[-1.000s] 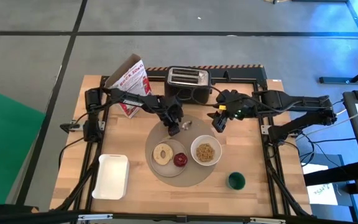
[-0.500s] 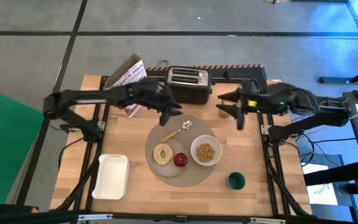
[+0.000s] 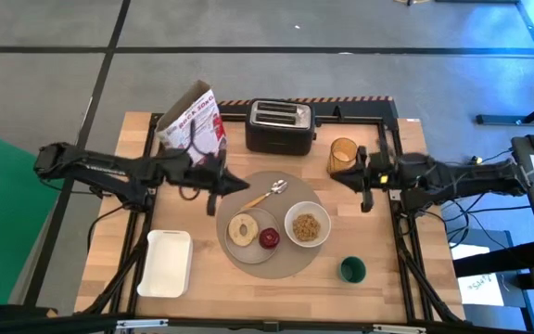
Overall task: Arrange a breakfast setting
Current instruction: Return to Home Position
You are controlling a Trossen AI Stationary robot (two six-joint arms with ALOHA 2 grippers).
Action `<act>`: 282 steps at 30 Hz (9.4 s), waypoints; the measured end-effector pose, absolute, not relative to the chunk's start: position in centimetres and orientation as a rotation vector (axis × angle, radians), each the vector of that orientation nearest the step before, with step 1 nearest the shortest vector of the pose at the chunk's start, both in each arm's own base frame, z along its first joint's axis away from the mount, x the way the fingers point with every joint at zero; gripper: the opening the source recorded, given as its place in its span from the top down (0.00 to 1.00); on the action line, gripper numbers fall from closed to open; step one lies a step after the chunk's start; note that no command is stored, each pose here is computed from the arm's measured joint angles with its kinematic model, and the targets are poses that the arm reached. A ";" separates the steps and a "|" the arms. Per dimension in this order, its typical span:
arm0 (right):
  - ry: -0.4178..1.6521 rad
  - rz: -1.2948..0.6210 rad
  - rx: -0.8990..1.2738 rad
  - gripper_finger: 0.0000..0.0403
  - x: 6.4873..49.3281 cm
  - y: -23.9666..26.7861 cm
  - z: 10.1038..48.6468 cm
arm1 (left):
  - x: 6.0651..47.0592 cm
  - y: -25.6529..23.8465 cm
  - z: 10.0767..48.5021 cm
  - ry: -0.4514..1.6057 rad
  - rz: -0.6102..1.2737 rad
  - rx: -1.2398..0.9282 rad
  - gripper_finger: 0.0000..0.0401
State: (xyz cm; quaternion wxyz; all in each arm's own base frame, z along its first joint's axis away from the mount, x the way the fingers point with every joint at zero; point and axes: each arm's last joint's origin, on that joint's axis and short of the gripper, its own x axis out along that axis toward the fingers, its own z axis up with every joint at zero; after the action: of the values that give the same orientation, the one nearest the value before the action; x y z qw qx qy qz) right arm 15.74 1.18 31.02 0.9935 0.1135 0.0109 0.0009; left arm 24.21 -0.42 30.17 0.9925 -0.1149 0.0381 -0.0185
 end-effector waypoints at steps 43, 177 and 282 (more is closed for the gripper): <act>-0.049 -0.009 0.186 1.00 10.1 0.6 18.8 | 10.9 -0.6 17.5 -0.079 -0.028 0.001 1.00; 0.060 0.000 0.176 1.00 10.4 0.7 16.1 | 9.8 -0.7 16.6 -0.006 -0.085 0.034 1.00; 0.061 0.000 0.176 1.00 10.4 0.7 16.1 | 9.8 -0.7 16.6 -0.006 -0.085 0.035 1.00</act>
State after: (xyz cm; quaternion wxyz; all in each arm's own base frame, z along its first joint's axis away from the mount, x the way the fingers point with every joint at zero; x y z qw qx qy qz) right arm 10.39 0.70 16.13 0.9957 0.0877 0.0302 -0.0001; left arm 9.81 -0.70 16.62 0.9989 0.0174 -0.0029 -0.0425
